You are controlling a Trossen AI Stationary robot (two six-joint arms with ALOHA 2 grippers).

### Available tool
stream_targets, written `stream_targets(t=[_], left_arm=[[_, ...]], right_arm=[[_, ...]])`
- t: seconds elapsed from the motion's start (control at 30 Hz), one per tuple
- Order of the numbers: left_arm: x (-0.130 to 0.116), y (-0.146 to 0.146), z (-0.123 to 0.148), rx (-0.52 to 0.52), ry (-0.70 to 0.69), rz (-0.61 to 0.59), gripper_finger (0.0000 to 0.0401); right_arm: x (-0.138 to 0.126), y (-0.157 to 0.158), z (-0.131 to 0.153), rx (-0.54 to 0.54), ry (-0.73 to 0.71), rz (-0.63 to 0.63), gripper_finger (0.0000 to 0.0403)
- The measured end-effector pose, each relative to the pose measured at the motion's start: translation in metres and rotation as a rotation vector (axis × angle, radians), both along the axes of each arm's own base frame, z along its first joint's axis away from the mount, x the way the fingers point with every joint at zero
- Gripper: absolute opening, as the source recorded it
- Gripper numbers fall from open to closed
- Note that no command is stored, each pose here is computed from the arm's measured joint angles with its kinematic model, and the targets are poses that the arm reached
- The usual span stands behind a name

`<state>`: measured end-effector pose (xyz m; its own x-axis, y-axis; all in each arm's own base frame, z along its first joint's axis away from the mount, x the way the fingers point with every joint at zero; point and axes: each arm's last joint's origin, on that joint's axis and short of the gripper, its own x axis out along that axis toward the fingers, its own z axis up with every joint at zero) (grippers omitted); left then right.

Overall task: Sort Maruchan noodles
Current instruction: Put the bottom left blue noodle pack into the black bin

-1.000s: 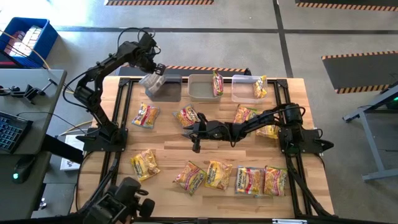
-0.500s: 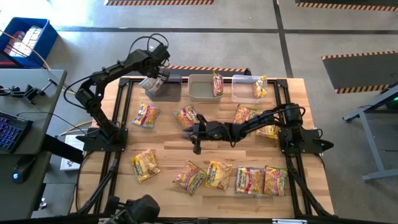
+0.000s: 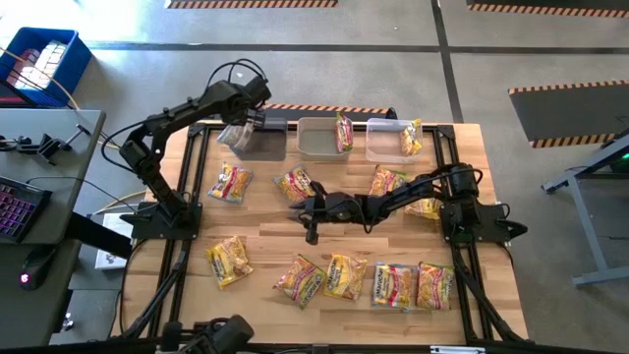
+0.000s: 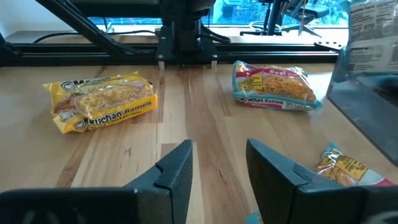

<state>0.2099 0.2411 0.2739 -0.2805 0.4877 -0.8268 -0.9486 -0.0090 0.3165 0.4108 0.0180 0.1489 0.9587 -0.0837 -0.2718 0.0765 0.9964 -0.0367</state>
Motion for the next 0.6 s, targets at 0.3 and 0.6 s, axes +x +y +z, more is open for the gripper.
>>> stream_targets(t=[0.3, 0.6], left_arm=[[0.002, 0.003, -0.011, -0.049, 0.036, 0.010, 0.0000], [0.016, 0.007, -0.032, -0.093, 0.038, -0.019, 0.0000]], right_arm=[[0.000, 0.000, 0.000, 0.000, 0.000, 0.000, 0.0134], [0.000, 0.000, -0.001, -0.006, 0.014, 0.000, 0.0134]])
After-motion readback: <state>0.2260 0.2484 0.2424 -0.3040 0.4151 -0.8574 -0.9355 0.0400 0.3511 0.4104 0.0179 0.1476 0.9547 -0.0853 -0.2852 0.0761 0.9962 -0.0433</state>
